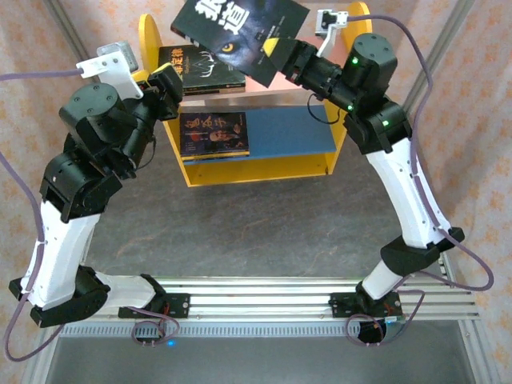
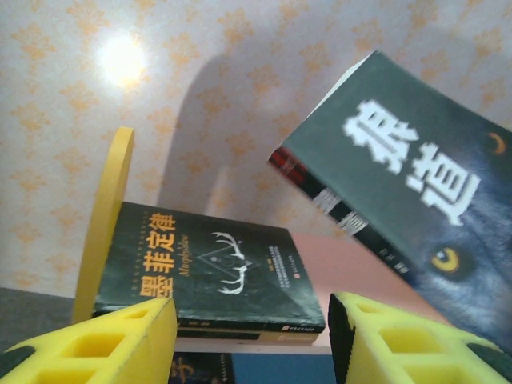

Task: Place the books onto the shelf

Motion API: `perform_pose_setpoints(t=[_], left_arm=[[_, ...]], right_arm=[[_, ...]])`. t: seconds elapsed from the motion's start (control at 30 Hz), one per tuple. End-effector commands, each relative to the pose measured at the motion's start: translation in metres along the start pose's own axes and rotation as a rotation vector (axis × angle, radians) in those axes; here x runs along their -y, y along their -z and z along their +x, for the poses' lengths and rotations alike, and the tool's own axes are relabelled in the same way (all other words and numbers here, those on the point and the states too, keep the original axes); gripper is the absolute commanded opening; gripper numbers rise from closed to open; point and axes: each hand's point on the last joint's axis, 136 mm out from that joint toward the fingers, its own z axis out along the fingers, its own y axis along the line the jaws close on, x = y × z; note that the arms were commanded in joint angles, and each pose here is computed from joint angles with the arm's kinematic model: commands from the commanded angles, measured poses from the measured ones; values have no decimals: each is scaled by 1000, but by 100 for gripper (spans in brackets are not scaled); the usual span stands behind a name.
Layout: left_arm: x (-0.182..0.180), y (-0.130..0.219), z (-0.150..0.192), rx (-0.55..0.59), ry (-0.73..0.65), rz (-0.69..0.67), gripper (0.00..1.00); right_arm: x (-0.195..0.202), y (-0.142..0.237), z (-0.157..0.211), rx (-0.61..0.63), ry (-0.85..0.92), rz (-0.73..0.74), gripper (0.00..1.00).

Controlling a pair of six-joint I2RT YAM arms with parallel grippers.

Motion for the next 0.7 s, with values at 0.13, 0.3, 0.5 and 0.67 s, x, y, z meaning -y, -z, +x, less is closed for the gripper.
perform_pose_setpoints(t=[0.13,0.3,0.5,0.67], left_arm=[[-3,-18,29,-143,-144,-19,52],[-5,-43,40,-210,-139,-4,52],[-7,-77,53,-283,-90,36,52],[-14,-102,61,-317,-71,24,52]], right_arm=[[6,-12,10,-91,69,-26,16],[14,-24,16,-134,80,-23,16],[22,-36,20,-158,77,-24,16],[27,-45,19,-164,68,-31,17]])
